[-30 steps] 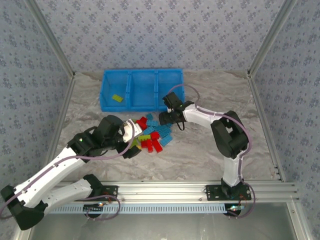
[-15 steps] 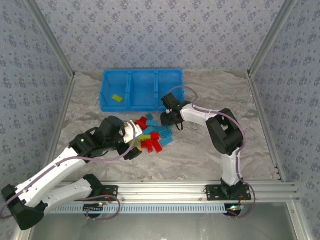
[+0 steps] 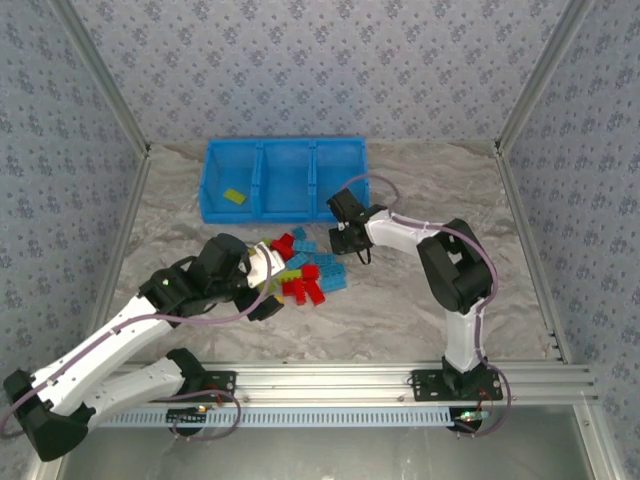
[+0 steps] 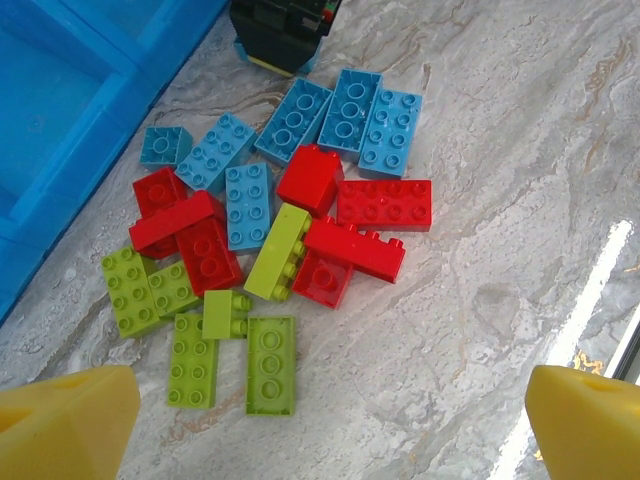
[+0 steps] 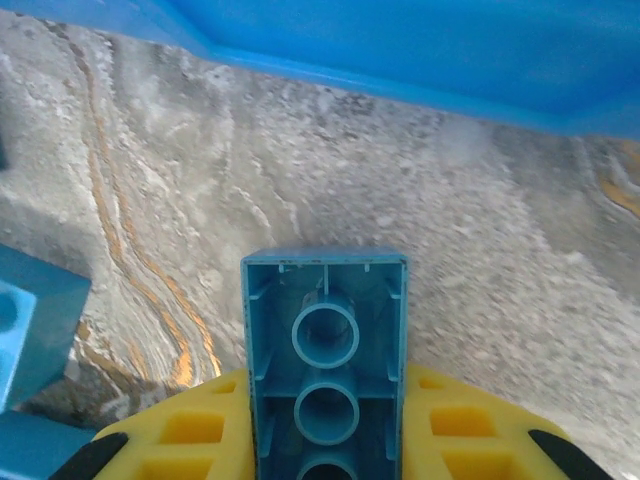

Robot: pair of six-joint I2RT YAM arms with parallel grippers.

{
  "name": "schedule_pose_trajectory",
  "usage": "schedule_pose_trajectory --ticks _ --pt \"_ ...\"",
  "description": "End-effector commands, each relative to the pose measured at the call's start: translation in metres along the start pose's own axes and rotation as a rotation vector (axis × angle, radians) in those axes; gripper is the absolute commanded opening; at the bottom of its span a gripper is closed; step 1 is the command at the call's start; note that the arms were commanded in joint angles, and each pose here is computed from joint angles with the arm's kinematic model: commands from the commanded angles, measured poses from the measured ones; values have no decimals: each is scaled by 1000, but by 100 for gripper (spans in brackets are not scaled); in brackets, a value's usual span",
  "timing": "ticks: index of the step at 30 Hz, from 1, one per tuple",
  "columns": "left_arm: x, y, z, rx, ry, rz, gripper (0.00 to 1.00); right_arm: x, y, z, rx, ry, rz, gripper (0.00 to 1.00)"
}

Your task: Sort the legos into containers by color

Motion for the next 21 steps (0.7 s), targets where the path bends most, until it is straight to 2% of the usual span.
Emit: schedule_pose_trajectory --ticks 1,6,9,15,21 --pt "1 2 -5 -42 18 21 99 -2 13 -44 -86 -27 -15 27" --pt "5 6 -9 -89 44 0 99 -3 39 -113 -283 -29 -11 27" --pt "13 11 -11 -127 69 -40 99 -14 60 -129 -357 -67 2 27" --pt "25 16 -14 -164 79 -134 99 -25 101 -100 -363 -64 18 27" --pt "27 15 -13 -162 84 -150 99 -26 124 -59 -336 -35 36 31"
Point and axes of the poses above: each hand's point on the last joint's axis, 136 mm out from that joint toward the fingers, its own z axis out along the fingers, its own x axis along the line the jaws close on, y = z × x, the point moved 5 cm from there along -z, back along the fingers, and after that the axes turned 7 degrees about -z, right-handed, at the moved point
